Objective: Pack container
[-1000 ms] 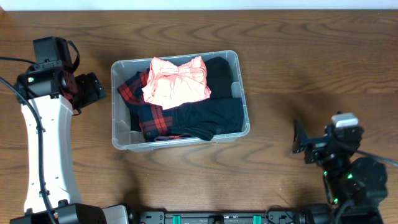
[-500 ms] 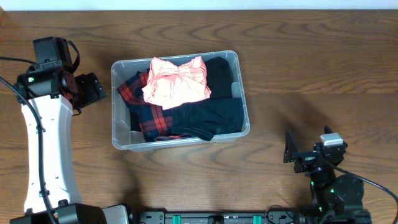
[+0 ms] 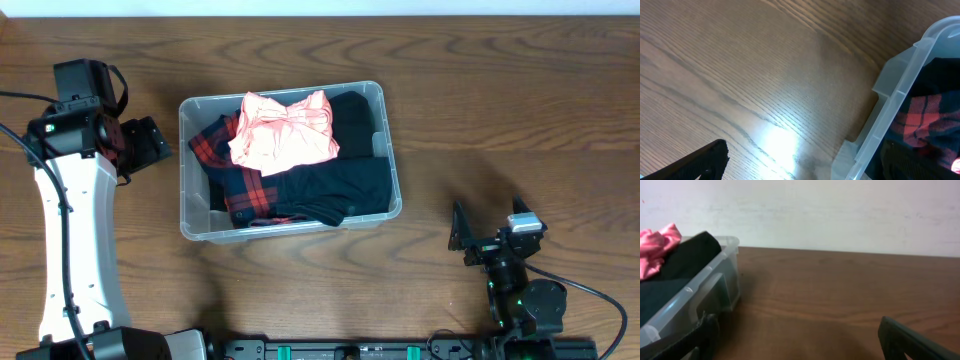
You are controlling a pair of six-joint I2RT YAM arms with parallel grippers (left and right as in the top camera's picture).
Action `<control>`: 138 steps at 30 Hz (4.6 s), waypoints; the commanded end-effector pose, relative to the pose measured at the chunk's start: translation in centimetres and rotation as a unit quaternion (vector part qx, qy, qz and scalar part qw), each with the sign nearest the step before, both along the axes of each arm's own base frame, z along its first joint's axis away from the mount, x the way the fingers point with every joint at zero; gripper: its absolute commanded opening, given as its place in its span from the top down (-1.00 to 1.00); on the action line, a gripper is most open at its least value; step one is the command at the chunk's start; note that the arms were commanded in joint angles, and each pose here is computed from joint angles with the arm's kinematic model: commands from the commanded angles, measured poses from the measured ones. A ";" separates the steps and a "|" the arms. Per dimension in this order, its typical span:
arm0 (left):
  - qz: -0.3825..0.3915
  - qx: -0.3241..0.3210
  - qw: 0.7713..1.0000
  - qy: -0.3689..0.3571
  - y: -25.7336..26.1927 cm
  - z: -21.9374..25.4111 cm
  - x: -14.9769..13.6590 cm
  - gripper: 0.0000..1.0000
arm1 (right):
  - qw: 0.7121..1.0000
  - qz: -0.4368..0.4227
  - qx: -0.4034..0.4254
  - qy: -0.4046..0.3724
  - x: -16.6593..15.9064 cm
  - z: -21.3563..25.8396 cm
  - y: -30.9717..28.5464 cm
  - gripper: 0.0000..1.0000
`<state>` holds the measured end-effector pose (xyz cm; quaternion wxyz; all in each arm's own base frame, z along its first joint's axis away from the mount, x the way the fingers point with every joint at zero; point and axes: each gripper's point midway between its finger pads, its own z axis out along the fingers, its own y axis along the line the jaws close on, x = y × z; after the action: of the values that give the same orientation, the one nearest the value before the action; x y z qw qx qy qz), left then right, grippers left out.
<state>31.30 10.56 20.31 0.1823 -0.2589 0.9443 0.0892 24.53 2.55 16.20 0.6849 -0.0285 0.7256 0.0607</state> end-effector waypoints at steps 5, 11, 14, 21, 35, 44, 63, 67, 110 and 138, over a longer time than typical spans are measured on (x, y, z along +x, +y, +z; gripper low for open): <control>0.005 0.004 1.000 0.004 0.3 -0.1 -0.1 -0.96 | 1.000 -0.004 0.006 0.006 0.0 -0.3 -0.2 -0.98; 0.005 0.004 1.000 0.004 0.3 -0.1 -0.1 -0.96 | 1.000 -0.004 0.006 0.007 0.0 -0.3 -0.2 -0.99; 0.005 0.004 1.000 0.004 0.3 -0.1 -0.1 -0.96 | 1.000 -0.004 0.006 0.007 0.0 -0.3 -0.2 -0.98; 0.005 0.004 1.000 0.004 0.3 -0.1 -0.1 -0.96 | 1.000 -0.004 0.006 0.007 0.0 -0.3 -0.2 -0.99; -0.044 0.013 0.998 -0.052 -3.4 2.4 -3.3 -0.96 | 1.000 -0.004 0.006 0.007 0.0 -0.3 -0.2 -0.98; -0.094 -0.009 0.991 -0.099 -6.9 0.9 -10.4 -0.96 | 1.000 -0.004 0.006 0.007 0.0 -0.3 -0.2 -0.98; -0.141 0.036 0.870 -0.471 -8.3 2.8 -7.5 -0.96 | 1.000 -0.004 0.006 0.007 0.0 -0.3 -0.2 -0.98; -0.144 0.035 0.863 -0.483 -8.5 1.4 -7.7 -0.96 | 1.000 -0.004 0.006 0.007 0.0 -0.3 -0.2 -0.99; -0.153 0.021 0.872 -0.464 -8.9 -8.2 -7.0 -0.96 | 1.000 -0.004 0.006 0.007 0.0 -0.3 -0.2 -0.98; -0.152 0.017 0.881 -0.448 -8.9 -9.0 -7.0 -0.96 | 1.000 -0.004 0.006 0.007 0.0 -0.3 -0.2 -0.98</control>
<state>24.53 1.69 12.67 0.6115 -0.1258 0.7793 -0.0539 24.52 2.54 15.89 0.6802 -0.0281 0.7300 0.0605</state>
